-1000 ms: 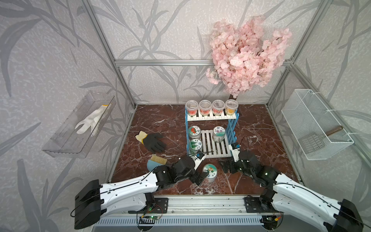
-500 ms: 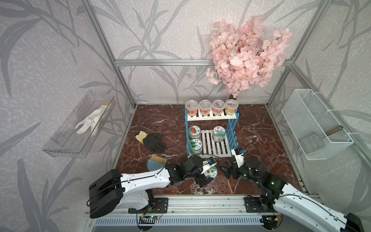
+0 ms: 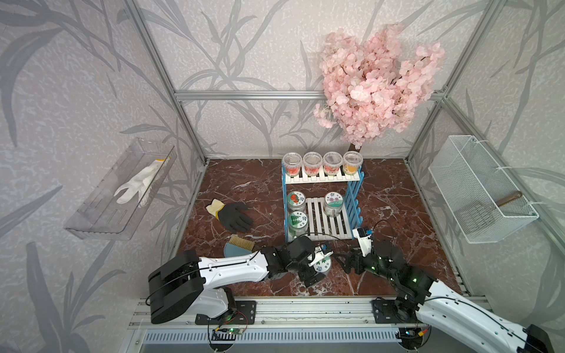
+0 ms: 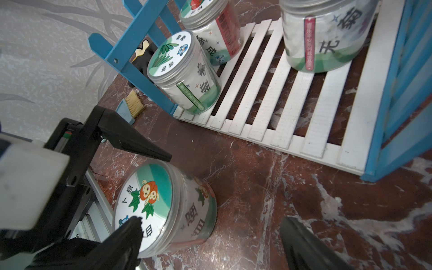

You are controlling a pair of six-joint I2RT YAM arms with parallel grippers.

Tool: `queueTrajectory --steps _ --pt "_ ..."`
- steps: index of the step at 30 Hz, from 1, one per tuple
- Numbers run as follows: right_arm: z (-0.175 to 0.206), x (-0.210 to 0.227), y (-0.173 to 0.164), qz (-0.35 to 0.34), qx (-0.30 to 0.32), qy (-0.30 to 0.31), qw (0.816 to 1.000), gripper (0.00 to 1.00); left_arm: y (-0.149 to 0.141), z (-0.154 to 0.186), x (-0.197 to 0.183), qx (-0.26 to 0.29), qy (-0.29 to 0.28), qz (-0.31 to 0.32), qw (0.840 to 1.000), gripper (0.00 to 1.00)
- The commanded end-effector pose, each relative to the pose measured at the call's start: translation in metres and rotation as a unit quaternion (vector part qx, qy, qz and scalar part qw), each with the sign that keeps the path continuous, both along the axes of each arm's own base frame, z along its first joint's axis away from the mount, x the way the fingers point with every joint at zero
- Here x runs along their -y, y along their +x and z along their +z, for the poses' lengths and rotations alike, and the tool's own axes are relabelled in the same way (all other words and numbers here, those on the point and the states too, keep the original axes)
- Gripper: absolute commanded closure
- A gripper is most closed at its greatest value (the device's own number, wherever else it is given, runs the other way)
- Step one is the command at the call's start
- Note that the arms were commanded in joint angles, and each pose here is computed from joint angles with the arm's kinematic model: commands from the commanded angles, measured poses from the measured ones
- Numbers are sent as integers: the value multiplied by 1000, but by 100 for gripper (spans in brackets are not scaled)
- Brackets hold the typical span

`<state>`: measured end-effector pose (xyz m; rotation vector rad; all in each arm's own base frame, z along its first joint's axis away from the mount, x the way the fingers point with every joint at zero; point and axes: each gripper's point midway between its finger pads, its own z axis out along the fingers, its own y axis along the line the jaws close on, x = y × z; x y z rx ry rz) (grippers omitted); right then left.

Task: Place the seed container on the shelf
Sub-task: Pick up the seed jar at the center of the board.

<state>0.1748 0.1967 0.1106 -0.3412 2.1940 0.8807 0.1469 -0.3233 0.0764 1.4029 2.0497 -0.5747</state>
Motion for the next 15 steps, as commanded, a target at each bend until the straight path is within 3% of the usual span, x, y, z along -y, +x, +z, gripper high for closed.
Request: queueTrajectory --steps 1,9,15 --pt "5 -5 0 10 8 13 1000 4 3 8 7 -7 -8 9 1000 1" --pt "6 -6 6 1 19 17 1000 4 4 24 8 -13 -43 24 999 13" --pt "12 -10 7 10 27 20 999 4 5 44 -5 -18 -74 56 996 15"
